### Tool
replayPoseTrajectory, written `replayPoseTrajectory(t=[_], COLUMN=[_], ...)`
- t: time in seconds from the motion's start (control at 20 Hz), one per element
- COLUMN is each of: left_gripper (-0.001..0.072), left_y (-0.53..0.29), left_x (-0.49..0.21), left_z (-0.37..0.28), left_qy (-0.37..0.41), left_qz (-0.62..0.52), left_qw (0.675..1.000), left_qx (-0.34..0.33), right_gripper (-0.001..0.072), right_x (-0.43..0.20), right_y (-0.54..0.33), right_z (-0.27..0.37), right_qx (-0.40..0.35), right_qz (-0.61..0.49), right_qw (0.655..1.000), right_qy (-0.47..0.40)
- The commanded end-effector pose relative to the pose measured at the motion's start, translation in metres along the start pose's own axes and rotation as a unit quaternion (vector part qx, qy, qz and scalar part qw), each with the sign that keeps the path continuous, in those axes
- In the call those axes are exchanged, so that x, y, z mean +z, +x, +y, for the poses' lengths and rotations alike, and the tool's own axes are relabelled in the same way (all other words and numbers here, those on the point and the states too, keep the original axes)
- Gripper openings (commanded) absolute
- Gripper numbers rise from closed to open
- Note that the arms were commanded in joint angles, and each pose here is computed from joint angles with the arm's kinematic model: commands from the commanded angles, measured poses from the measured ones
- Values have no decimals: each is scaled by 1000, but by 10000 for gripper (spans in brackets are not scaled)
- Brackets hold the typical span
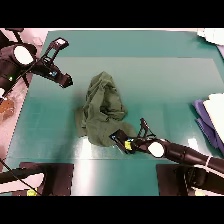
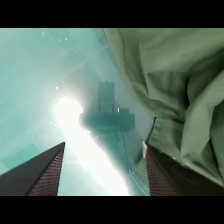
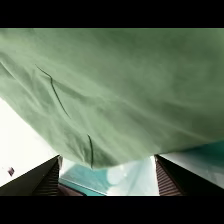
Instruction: Fold the shirts.
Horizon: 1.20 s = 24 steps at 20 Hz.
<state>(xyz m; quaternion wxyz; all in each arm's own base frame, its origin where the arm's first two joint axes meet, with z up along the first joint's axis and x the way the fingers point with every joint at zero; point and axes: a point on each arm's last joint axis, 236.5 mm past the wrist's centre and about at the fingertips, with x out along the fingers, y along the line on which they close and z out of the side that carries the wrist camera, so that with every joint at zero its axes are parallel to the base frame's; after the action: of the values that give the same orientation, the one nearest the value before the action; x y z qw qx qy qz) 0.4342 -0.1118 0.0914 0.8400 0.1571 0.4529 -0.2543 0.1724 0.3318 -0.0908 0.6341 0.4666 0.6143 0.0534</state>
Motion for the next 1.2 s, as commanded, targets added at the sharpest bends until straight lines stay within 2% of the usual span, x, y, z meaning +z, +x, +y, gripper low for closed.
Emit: replayPoseTrajectory(t=[0.0, 0.2, 0.25, 0.3, 0.35, 0.5, 0.6, 0.65, 0.75, 0.9, 0.95, 1.0, 1.05, 1.1, 1.15], left_gripper=[567, 567, 567, 567, 566, 566, 484, 469, 469, 467, 404, 279, 282, 361, 484], left_y=[1, 0, 0, 0, 0, 0, 0, 0, 2, 4, 6, 12, 22, 32, 46], left_x=[-1, 1, 2, 3, 3, 1, -1, -2, -3, -4, -7, -14, -23, -33, -45], left_z=[-2, -6, -7, -9, -10, -12, -12, -13, -13, -10, -8, -8, -11, -14, -20], left_qy=[0, -5, -8, -10, -11, -11, -13, -13, -15, -12, -9, -6, -10, -16, -27], left_qz=[2, -3, -4, -6, -7, -1, 3, 3, 5, 7, 15, 26, 40, 54, 70], left_qw=[1000, 1000, 1000, 1000, 1000, 1000, 1000, 1000, 999, 1000, 1000, 999, 999, 998, 996], left_qx=[-5, -14, -17, -20, -22, -25, -27, -28, -28, -24, -21, -24, -31, -40, -57], right_gripper=[667, 604, 498, 230, 38, 19, 19, 19, 19, 18, 19, 19, 18, 18, 18], right_x=[8, 18, 18, 17, 19, 27, 35, 40, 59, 103, 120, 137, 152, 166, 177], right_y=[8, 17, 21, 23, 26, 24, 12, 0, -37, -101, -121, -139, -154, -168, -180], right_z=[-1, 16, 21, 28, 36, 68, 89, 101, 129, 144, 142, 137, 131, 124, 117], right_qx=[8, 27, 28, 32, 40, 80, 107, 125, 175, 230, 241, 248, 249, 246, 242], right_qz=[-22, -43, -42, -43, -47, -67, -80, -91, -133, -196, -217, -237, -256, -272, -285], right_qw=[1000, 999, 999, 999, 998, 994, 990, 986, 970, 949, 943, 937, 932, 928, 926], right_qy=[6, 6, 4, 1, -1, -12, -35, -55, -101, -91, -78, -67, -63, -61, -59])
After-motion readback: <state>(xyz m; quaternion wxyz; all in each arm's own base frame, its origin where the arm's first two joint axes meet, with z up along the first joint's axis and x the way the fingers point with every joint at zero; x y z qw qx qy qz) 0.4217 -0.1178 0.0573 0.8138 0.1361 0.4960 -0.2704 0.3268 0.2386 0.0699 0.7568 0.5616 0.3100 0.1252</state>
